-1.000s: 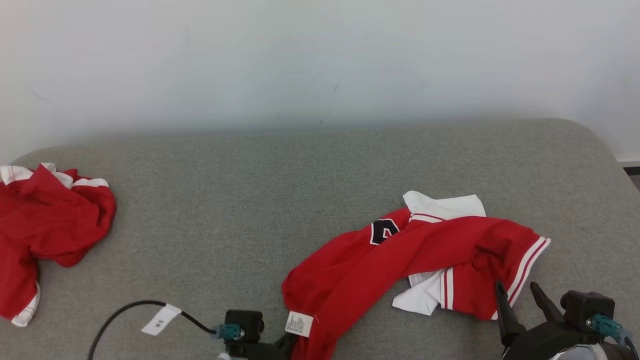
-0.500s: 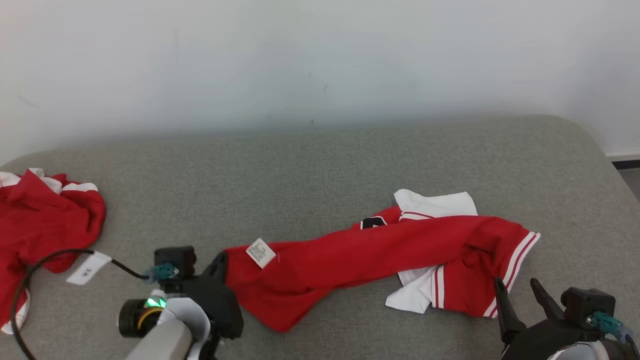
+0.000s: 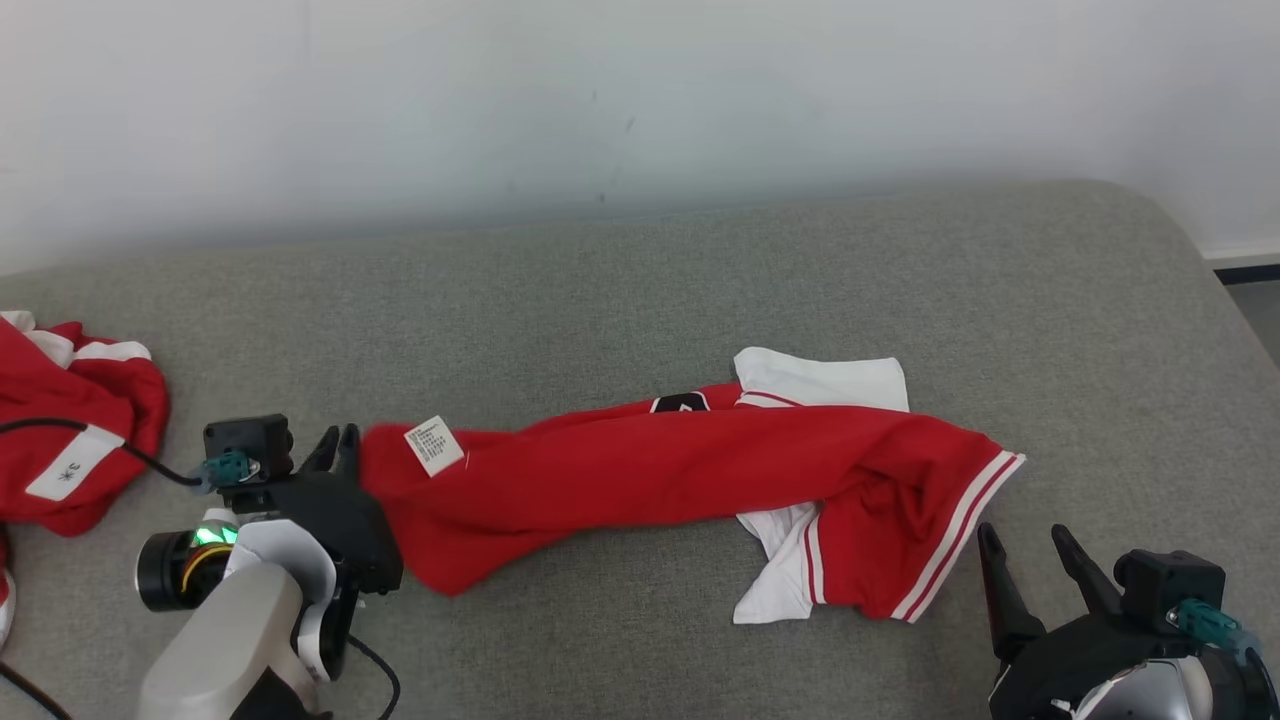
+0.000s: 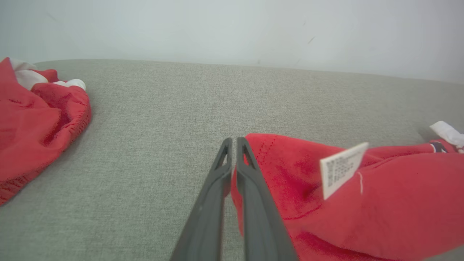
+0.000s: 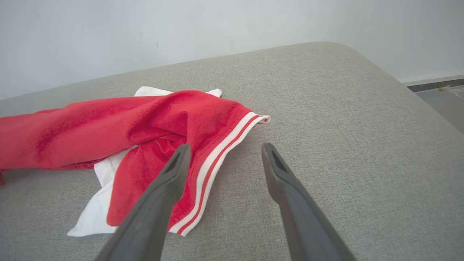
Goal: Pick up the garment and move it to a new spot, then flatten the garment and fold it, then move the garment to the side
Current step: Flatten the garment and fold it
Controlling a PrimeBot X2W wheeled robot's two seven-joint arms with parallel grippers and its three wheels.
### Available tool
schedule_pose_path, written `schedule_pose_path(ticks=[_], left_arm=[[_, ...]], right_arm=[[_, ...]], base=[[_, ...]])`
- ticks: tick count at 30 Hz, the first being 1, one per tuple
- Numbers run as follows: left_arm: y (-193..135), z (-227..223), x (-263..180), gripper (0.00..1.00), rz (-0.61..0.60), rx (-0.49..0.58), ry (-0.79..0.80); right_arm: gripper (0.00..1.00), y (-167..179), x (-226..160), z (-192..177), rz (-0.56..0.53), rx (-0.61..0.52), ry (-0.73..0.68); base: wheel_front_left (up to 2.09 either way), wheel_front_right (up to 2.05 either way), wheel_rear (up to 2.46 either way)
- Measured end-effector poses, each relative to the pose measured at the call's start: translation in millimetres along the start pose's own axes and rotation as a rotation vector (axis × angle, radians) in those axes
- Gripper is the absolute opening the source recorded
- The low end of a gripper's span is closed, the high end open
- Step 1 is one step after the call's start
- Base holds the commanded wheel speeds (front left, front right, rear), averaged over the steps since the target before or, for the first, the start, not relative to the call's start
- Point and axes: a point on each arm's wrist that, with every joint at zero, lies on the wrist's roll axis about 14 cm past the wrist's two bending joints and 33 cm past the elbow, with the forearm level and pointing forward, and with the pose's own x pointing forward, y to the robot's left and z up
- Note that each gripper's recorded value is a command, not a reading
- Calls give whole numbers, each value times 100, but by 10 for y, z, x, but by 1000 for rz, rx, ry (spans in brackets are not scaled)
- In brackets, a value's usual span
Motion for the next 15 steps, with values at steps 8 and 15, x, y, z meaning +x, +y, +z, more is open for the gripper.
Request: schedule_pose_path(ticks=[8,15], left_arm=[[184,-213,-39,100,70,-81,38],[145,-599,-174,100,44,-107,169]], right_arm=[[100,13,36,34,4,-1,-4],[100,54,61,53,16,-4,-7]], base=[[0,0,0],[0,0,0]])
